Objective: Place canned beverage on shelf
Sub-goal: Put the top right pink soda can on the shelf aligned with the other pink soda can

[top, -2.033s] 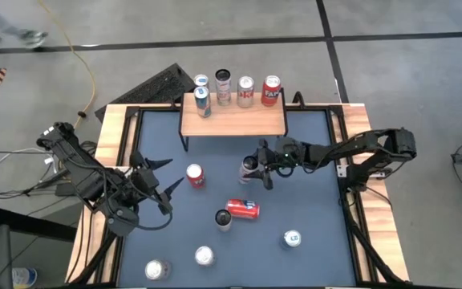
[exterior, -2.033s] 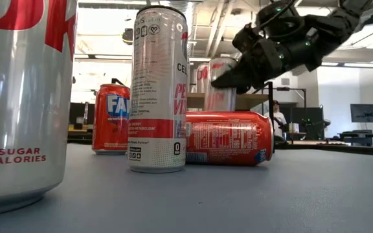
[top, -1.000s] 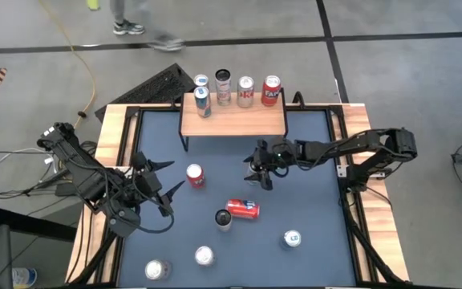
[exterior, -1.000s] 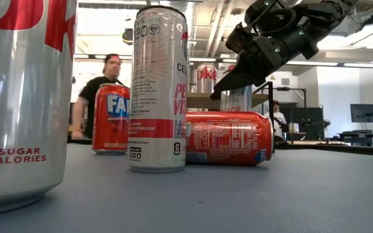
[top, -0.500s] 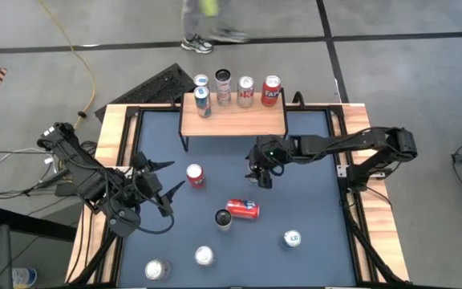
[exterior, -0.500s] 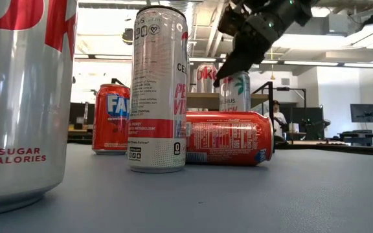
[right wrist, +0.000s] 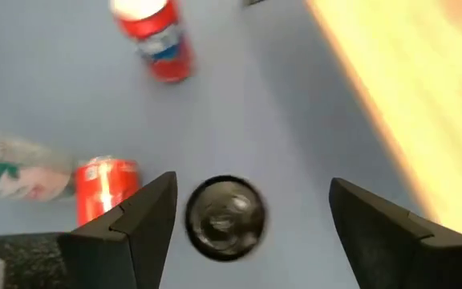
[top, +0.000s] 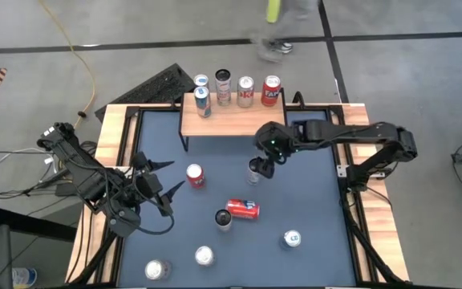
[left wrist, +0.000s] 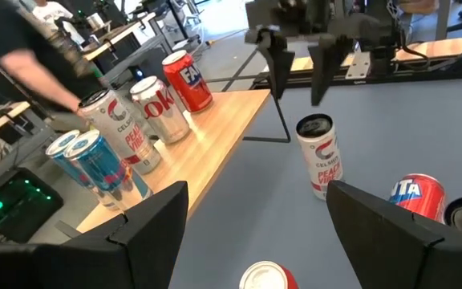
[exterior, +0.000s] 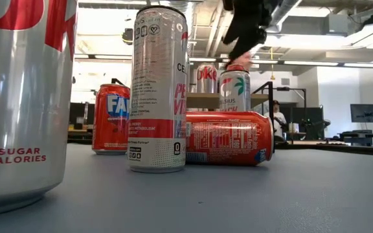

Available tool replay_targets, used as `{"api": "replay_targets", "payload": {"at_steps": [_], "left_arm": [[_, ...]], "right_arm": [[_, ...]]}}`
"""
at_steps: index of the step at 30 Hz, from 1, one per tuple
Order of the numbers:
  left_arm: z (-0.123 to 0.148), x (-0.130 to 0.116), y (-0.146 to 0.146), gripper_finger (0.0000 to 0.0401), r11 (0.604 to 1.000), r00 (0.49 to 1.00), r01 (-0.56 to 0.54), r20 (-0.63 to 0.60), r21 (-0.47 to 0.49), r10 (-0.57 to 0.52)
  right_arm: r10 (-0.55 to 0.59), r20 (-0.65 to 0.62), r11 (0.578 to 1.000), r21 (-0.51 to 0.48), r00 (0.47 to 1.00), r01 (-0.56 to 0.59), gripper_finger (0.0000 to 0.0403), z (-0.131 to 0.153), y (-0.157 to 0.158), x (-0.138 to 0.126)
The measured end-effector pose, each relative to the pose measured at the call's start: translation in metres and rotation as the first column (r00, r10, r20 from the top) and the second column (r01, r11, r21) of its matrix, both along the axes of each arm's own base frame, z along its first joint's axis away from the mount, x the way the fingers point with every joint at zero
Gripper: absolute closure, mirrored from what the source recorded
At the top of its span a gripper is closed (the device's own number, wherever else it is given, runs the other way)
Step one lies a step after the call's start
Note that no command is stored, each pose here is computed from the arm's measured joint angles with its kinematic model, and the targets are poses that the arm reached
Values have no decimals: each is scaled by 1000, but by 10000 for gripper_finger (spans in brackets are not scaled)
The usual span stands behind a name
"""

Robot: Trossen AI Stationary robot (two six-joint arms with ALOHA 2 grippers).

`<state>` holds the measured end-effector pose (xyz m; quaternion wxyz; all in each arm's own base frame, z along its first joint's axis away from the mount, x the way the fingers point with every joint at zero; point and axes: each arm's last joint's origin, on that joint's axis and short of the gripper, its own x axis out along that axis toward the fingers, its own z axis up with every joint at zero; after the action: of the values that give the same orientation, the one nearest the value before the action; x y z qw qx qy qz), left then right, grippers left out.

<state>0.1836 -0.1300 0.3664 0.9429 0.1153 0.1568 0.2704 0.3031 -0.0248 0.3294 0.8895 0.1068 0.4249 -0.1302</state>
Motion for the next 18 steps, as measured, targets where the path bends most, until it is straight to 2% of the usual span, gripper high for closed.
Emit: {"api": "replay_targets", "payload": {"at_steps": [5, 9, 13, 18], "left_arm": [[0, 0, 0, 113, 1000, 1000, -5, 7, -5, 5], [0, 0, 0, 113, 1000, 1000, -2, 5, -9, 2], [0, 0, 0, 113, 999, 1000, -9, 24, -40, 10], [-2, 0, 0, 113, 998, 1000, 20, -9, -52, -20]], "right_arm": [[-167, -47, 985, -57, 985, 165, 97, 31, -3, -14], [-272, -72, 962, -10, 960, 272, 97, 49, -4, -25], [-330, -143, 942, 19, 933, 336, 97, 46, 1, -32], [-308, -177, 949, 17, 935, 316, 97, 32, 10, -15]]}}
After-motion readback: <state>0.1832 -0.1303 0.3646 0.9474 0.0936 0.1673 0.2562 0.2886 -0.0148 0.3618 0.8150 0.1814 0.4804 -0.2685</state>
